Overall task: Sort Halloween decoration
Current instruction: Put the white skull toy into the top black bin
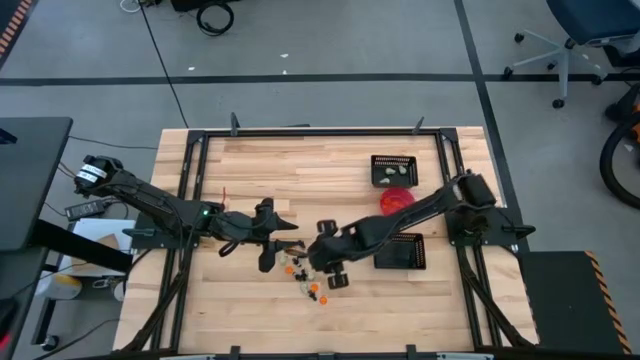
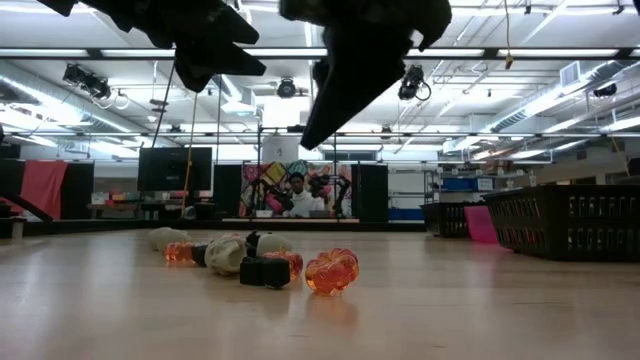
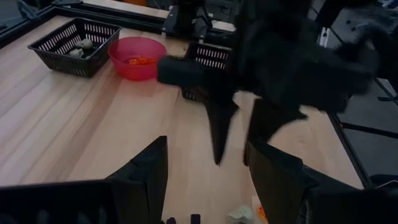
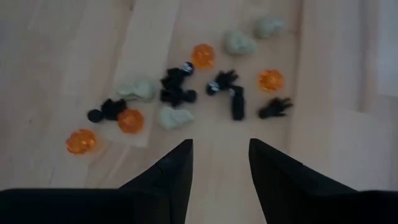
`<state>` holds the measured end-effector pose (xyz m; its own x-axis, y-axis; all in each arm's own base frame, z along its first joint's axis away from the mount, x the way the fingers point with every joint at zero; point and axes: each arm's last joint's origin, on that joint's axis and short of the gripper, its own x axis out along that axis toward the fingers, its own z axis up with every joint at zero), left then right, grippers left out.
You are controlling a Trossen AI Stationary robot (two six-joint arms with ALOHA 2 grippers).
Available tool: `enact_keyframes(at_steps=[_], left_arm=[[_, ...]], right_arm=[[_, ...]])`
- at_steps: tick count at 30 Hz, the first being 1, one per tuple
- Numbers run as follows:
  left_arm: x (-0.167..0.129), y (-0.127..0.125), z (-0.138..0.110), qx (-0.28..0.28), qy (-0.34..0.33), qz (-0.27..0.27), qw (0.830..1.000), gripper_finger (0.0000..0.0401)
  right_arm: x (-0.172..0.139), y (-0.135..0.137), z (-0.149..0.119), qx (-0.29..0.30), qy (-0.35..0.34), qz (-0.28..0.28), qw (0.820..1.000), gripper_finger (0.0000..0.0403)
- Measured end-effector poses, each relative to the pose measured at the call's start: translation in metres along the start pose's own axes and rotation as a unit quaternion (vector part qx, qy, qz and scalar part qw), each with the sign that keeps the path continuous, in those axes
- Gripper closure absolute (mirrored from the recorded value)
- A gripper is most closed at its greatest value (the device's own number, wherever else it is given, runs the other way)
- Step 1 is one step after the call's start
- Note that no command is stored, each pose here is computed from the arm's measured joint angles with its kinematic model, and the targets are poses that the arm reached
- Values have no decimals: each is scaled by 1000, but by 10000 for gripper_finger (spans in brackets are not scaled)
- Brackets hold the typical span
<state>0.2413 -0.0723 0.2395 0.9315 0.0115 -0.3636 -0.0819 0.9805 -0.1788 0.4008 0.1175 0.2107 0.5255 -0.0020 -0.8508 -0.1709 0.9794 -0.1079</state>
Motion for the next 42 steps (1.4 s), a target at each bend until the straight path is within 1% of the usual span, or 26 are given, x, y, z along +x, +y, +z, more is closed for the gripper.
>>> enact_keyframes(at_steps=[6, 11, 14, 16, 22, 24, 30, 32, 34, 42], left_arm=[[0, 0, -1, -1, 3, 1, 1000, 209], [0, 0, -1, -2, 6, 2, 1000, 209], [0, 1, -2, -1, 11, 3, 1000, 209], [0, 1, -2, -1, 12, 3, 1000, 209], [0, 1, -4, 2, 20, 6, 1000, 209], [0, 1, -4, 1, 21, 6, 1000, 209], [0, 1, -4, -2, 22, 7, 1000, 209], [0, 1, -4, -2, 22, 7, 1000, 209], [0, 2, -5, -2, 24, 7, 1000, 209], [0, 1, -5, -2, 23, 7, 1000, 209]], right_arm=[[23, 23, 12, -24, 6, 21, 999, 243], [44, 35, 12, -38, 14, 20, 999, 243], [54, 36, 10, -38, 17, 13, 999, 243], [55, 35, 9, -38, 20, 7, 999, 243], [61, 36, 11, -41, -1, 2, 999, 243], [62, 37, 9, -46, 4, 2, 999, 241], [74, 39, 6, -50, 9, 5, 999, 217], [76, 39, 2, -52, 21, 4, 998, 208], [78, 38, 1, -51, 16, 4, 999, 204], [84, 34, -4, -49, 34, -3, 998, 209]])
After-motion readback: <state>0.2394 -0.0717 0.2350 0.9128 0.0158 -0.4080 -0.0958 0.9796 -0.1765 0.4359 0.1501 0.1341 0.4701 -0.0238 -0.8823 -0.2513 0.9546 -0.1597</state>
